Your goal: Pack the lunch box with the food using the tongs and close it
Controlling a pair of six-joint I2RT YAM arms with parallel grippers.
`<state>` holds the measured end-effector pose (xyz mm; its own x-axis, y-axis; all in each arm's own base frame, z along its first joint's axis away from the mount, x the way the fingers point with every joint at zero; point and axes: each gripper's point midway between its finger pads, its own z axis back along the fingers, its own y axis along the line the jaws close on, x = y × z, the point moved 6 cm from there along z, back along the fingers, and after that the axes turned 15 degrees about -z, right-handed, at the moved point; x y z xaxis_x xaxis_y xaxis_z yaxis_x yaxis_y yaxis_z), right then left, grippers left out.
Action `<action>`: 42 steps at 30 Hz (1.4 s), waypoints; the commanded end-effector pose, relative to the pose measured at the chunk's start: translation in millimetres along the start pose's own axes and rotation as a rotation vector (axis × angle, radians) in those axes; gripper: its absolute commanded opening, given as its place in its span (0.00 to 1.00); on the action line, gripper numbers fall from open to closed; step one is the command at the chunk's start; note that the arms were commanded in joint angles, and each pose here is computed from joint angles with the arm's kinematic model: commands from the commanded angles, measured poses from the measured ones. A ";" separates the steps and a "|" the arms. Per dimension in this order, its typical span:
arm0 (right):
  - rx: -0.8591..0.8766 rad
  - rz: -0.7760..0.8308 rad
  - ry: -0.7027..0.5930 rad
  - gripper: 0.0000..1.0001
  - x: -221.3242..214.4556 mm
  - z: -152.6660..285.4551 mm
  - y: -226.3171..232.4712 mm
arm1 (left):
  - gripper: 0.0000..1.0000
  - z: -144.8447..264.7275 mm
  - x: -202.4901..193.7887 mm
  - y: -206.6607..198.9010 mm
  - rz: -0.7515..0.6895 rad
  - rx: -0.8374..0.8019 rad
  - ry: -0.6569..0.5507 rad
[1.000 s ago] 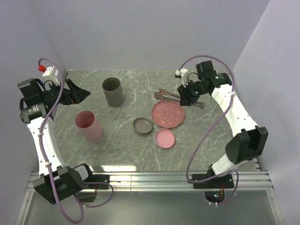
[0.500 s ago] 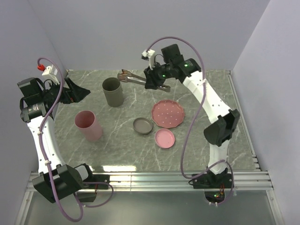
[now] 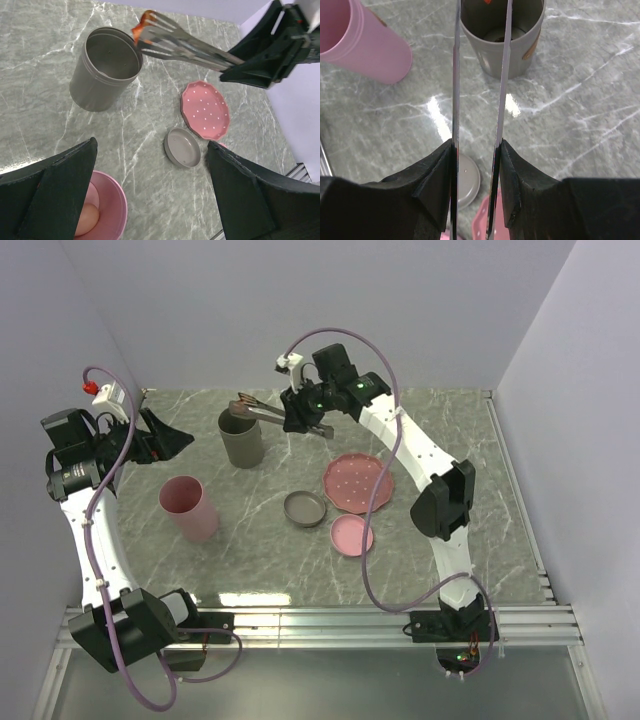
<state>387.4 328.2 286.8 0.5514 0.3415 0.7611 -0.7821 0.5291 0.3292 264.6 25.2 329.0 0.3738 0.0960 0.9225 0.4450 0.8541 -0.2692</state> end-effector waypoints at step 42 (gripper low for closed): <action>-0.090 0.103 0.227 0.53 -131.2 134.5 52.8 | 0.99 19.2 5.3 -23.4 -0.126 -0.019 -0.008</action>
<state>255.5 231.0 309.4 0.5058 0.4681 0.7247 -0.8167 0.5305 0.2273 249.1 20.2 328.4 0.3674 0.0416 0.9292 0.4577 0.8616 -0.2195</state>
